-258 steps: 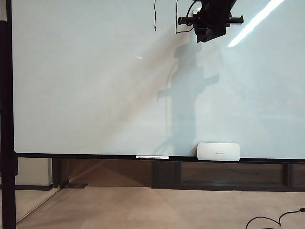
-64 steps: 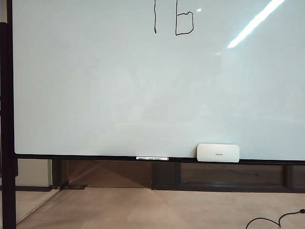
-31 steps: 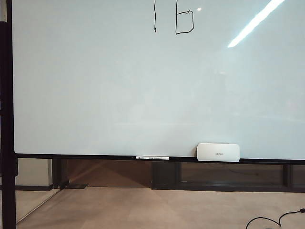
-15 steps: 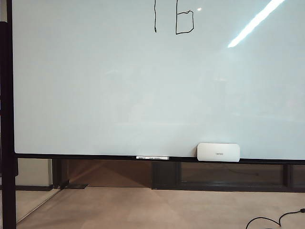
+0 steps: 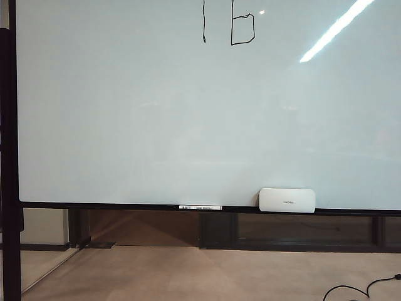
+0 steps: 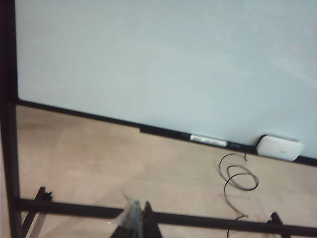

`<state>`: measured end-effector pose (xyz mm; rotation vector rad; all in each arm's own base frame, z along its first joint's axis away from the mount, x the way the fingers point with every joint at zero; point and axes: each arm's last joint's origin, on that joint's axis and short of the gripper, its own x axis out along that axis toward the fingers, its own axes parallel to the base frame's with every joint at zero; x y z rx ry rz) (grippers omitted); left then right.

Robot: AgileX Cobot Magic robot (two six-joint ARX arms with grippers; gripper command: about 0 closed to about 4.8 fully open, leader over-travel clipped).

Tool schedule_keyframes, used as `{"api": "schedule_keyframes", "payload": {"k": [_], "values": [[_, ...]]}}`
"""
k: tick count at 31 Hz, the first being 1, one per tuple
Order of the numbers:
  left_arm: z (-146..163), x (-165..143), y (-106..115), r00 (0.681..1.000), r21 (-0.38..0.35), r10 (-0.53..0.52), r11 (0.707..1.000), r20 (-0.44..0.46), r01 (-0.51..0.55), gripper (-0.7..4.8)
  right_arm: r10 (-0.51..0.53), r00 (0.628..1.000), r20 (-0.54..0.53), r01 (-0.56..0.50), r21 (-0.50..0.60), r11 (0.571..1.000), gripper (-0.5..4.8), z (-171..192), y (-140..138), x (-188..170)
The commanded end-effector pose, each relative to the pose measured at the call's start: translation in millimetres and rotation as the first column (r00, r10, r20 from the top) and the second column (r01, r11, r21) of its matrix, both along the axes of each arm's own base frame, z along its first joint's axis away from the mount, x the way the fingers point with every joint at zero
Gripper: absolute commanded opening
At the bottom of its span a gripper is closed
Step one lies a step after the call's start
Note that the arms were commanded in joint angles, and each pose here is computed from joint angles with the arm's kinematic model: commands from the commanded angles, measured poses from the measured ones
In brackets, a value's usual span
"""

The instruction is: Reach to the right to find the marker pen, pick it up, and write the number 16 on the whiteboard.

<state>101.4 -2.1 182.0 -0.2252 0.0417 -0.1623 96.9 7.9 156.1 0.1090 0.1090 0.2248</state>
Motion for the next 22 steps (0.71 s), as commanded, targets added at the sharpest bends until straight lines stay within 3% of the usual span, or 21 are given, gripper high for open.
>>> {"api": "schedule_keyframes", "payload": {"k": [1,9,22], "values": [[-5,1,0,1.0,0.01,0.004,1.0,-0.003,-0.004,-0.06,-0.002,1.0,-0.015,0.002,-0.002,1.0,-0.05,-1,0,0],[-22,3,0,0.999,0.016,0.008,1.0,-0.048,-0.007,-0.06,-0.002,0.998,-0.056,0.002,-0.003,1.0,-0.05,-5,0,-1],[-21,3,0,0.999,0.03,0.008,1.0,-0.043,-0.007,-0.05,-0.038,0.996,-0.078,0.038,-0.004,0.999,-0.05,-7,-1,-1]]}}
